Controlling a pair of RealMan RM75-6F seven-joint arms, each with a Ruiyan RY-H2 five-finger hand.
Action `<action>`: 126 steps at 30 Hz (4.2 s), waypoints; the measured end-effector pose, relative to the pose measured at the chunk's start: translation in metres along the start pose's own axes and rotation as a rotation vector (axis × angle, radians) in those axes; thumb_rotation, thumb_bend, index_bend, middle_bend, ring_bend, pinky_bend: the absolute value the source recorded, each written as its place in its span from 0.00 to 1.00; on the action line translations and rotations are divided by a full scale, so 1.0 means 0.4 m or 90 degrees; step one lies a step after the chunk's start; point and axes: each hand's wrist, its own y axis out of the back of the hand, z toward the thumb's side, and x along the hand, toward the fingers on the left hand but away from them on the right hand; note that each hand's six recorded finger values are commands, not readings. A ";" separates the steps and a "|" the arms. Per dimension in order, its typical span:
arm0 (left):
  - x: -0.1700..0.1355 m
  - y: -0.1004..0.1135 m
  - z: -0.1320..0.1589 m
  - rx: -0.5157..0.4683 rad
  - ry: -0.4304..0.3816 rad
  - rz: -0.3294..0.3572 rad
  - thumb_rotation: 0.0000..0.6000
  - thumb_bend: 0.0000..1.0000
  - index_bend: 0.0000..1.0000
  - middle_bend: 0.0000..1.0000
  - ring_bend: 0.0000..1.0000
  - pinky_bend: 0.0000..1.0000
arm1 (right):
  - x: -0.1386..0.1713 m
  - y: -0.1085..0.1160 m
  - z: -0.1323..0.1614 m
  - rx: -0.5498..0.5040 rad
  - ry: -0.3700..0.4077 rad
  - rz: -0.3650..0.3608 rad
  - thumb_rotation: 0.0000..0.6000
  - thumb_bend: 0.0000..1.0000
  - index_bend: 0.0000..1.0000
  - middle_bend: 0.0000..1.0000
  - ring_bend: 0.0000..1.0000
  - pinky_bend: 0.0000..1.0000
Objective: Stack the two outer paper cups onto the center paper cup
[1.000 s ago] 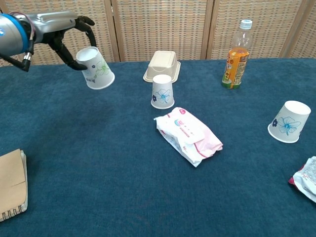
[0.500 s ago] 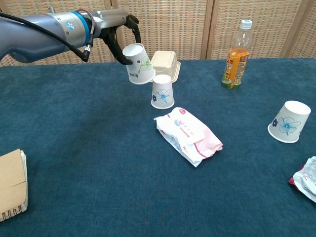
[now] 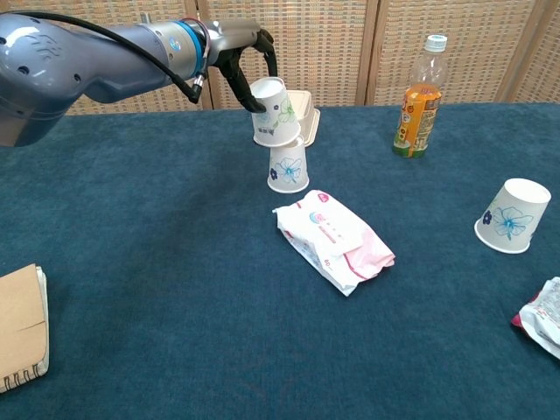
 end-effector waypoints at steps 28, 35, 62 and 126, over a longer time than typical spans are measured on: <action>-0.097 -0.040 -0.082 -0.001 -0.010 -0.039 1.00 0.20 0.19 0.00 0.00 0.00 | 0.007 -0.011 0.016 0.003 0.013 0.008 1.00 0.06 0.14 0.00 0.00 0.00; -0.170 -0.032 -0.109 0.028 -0.018 -0.073 1.00 0.41 0.19 0.00 0.00 0.00 | 0.012 -0.006 0.027 0.001 0.022 0.001 1.00 0.06 0.14 0.00 0.00 0.00; -0.095 -0.076 -0.021 0.046 -0.013 -0.111 1.00 0.46 0.14 0.00 0.00 0.00 | 0.014 0.005 0.020 -0.023 0.020 0.000 1.00 0.06 0.14 0.00 0.00 0.00; -0.102 -0.089 0.049 0.066 -0.032 -0.117 1.00 0.46 0.10 0.00 0.00 0.00 | 0.022 0.021 0.020 -0.036 0.022 -0.008 1.00 0.06 0.14 0.00 0.00 0.00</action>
